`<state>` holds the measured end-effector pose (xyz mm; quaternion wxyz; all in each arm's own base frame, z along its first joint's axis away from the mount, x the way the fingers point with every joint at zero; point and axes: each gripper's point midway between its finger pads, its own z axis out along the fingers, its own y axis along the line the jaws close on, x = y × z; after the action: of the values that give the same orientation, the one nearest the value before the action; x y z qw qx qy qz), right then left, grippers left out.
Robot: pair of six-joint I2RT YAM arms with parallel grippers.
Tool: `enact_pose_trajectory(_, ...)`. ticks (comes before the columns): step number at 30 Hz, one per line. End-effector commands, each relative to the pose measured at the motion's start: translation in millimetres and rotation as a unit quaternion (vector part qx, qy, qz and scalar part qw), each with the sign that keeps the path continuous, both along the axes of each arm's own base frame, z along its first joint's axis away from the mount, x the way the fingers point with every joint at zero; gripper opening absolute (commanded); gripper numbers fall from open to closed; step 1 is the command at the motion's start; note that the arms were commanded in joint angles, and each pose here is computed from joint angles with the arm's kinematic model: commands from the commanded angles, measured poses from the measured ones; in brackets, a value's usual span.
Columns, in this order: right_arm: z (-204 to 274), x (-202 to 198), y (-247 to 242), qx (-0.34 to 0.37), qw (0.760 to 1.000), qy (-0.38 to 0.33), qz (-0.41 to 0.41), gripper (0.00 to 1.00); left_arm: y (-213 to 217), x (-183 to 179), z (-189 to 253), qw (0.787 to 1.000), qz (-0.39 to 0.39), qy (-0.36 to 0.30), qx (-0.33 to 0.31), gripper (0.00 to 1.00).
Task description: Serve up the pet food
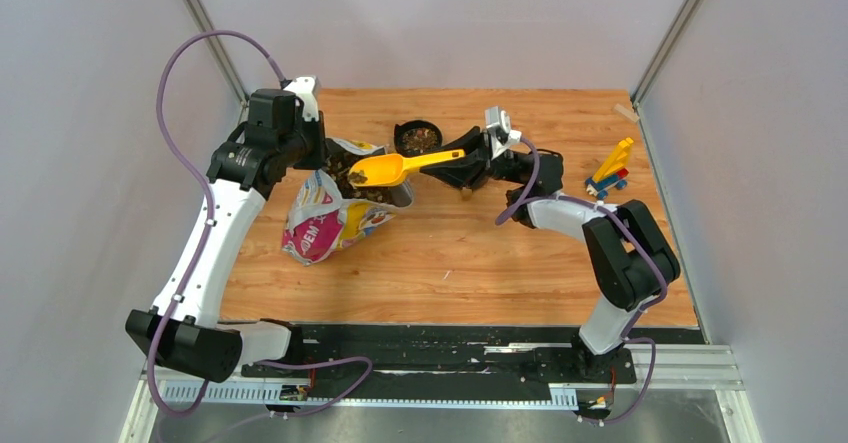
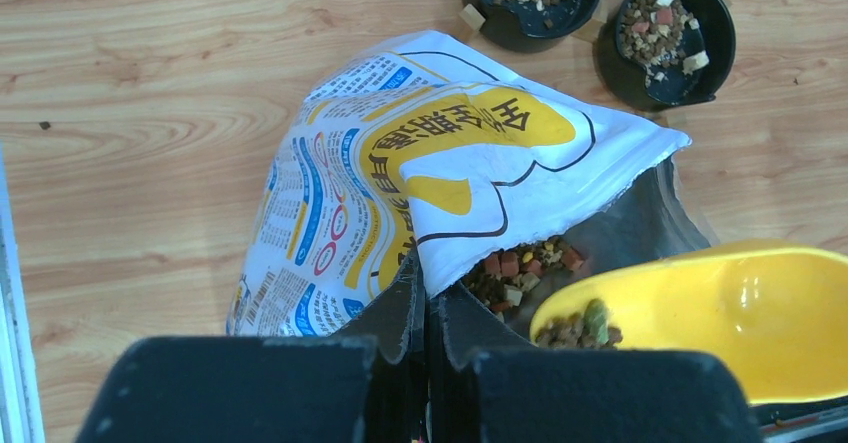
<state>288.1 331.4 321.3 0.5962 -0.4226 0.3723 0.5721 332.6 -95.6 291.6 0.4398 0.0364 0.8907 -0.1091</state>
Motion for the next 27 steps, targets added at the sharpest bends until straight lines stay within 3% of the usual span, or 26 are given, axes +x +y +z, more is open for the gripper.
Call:
enact_pose_trajectory(1,19.8,1.1,-8.1,0.045,0.999,-0.01,-0.014,0.0,10.8,6.3,52.3,0.995,0.022,-0.099,-0.001,0.0)
enact_pose_trajectory(13,31.9,4.8,-10.0,0.054,0.998,-0.018,-0.014,0.0,13.4,6.7,55.7,0.994,0.029,-0.105,0.002,0.0)
enact_pose_trajectory(16,20.4,4.3,-4.8,0.022,1.0,-0.018,0.005,0.0,11.0,7.0,56.5,0.994,0.022,-0.105,0.0,0.0)
enact_pose_trajectory(20,-5.3,0.4,9.1,-0.038,0.999,-0.006,0.025,0.0,-23.9,2.1,56.0,0.991,-0.079,-0.098,-0.035,0.0)
enact_pose_trajectory(23,-17.9,3.2,23.1,-0.085,0.996,-0.024,0.0,0.0,-35.2,0.4,49.7,0.989,-0.106,-0.085,-0.052,0.0)
enact_pose_trajectory(27,-39.0,16.0,26.1,-0.145,0.988,0.006,-0.048,0.0,-40.7,0.7,42.2,0.989,-0.118,-0.069,-0.059,0.0)
